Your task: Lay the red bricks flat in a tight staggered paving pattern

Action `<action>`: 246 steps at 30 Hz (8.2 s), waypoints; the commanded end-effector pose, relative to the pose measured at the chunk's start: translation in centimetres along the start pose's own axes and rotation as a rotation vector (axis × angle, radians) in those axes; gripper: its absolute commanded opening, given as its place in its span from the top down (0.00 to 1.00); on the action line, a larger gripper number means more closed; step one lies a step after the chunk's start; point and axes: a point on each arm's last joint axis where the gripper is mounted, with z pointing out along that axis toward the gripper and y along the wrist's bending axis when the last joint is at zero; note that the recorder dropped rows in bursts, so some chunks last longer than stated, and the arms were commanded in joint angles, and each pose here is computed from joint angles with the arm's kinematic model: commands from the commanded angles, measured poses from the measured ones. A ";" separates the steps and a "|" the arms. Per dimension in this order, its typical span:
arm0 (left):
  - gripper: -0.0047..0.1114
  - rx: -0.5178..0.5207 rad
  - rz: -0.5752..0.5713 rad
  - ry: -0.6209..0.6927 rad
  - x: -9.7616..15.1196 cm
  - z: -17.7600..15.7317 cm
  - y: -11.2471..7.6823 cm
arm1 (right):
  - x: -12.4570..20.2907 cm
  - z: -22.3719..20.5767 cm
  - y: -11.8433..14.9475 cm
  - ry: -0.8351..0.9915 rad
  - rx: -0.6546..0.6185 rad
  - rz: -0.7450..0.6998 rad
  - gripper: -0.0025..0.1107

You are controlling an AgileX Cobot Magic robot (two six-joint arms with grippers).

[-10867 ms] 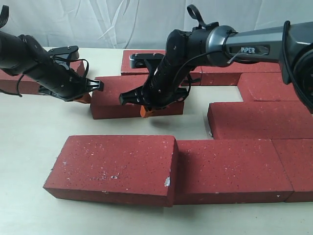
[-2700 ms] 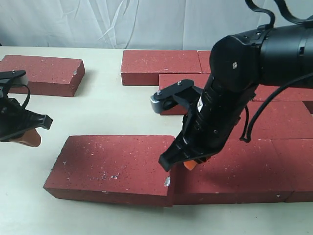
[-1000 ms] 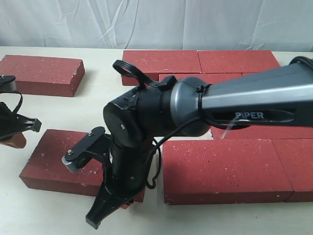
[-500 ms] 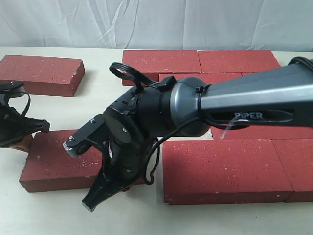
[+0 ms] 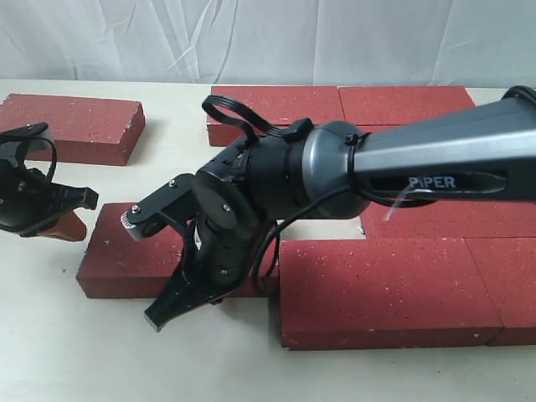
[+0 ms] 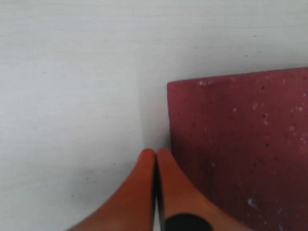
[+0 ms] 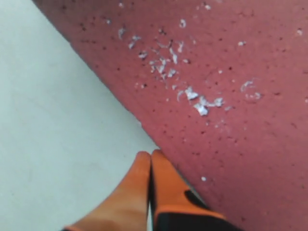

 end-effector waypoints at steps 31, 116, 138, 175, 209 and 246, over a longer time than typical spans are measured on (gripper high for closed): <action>0.96 -0.009 0.003 -0.021 -0.3 0.0 0.1 | 0.7 -0.3 -2.3 0.099 0.118 -0.031 0.98; 0.96 0.031 -0.056 -0.052 -2.4 2.5 0.7 | 0.6 -2.8 -6.7 0.057 -0.157 0.162 0.98; 0.96 0.053 -0.057 -0.048 -2.3 2.5 0.5 | 0.7 -0.9 -8.0 0.075 -0.031 0.162 0.98; 0.96 0.040 -0.035 -0.076 -3.0 2.6 0.7 | 0.3 -9.4 -9.9 -0.128 0.082 0.201 0.98; 0.96 0.204 -0.090 -0.014 -2.9 3.8 -0.3 | 0.3 -9.4 -10.1 -0.130 0.096 0.194 0.98; 0.96 0.041 -0.008 0.022 -3.5 4.5 -1.7 | 0.3 -9.4 -10.1 -0.138 0.097 0.193 0.98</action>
